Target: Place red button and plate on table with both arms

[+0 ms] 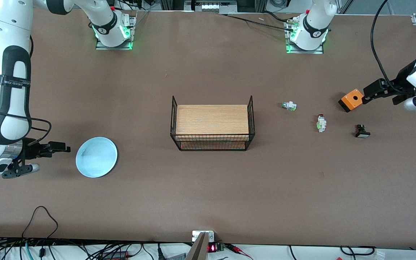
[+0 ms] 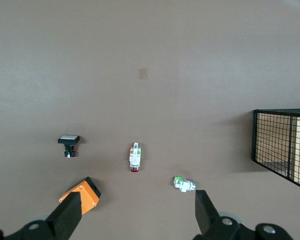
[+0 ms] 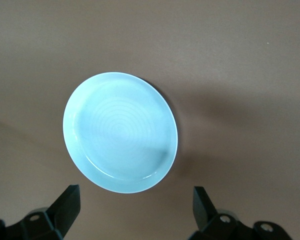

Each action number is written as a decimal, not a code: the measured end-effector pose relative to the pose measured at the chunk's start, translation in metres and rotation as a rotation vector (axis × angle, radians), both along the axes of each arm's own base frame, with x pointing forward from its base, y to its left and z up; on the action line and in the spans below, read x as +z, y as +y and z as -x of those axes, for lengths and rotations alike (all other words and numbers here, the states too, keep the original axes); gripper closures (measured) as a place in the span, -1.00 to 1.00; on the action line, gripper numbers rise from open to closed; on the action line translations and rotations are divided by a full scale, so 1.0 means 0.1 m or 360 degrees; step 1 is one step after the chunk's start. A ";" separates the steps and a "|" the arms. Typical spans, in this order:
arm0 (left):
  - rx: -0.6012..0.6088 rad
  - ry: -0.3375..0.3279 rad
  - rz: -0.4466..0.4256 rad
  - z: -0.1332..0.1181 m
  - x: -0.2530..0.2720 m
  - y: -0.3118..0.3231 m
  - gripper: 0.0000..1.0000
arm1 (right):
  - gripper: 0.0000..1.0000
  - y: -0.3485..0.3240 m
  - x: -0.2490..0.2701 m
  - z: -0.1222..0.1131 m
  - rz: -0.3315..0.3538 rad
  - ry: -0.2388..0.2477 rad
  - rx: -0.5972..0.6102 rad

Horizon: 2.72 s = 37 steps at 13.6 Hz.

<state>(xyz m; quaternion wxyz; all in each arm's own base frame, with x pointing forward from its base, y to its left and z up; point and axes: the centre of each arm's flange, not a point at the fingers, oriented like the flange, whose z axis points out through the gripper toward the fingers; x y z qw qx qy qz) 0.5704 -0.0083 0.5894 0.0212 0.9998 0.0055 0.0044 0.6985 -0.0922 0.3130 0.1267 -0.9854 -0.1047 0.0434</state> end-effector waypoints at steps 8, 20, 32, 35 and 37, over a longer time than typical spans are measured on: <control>0.0018 0.0001 0.0000 0.00 0.00 0.07 -1.00 | -1.00 0.20 1.02 -0.13 0.0134 0.0002 0.0212; 0.0017 0.0003 0.0000 0.00 0.00 0.06 -1.00 | -1.00 0.63 2.61 0.61 0.0441 -0.0124 -0.0048; 0.0017 0.0004 0.0000 0.00 -0.01 0.06 -1.00 | -1.00 0.41 2.79 1.83 0.0355 -0.0085 -0.0093; 0.0018 0.0004 0.0000 0.00 -0.01 0.06 -1.00 | -1.00 0.51 2.70 2.03 0.0349 -0.0008 -0.0066; 0.0018 0.0004 0.0000 0.00 -0.01 0.07 -1.00 | -1.00 0.52 2.68 1.98 0.0401 0.0009 -0.0120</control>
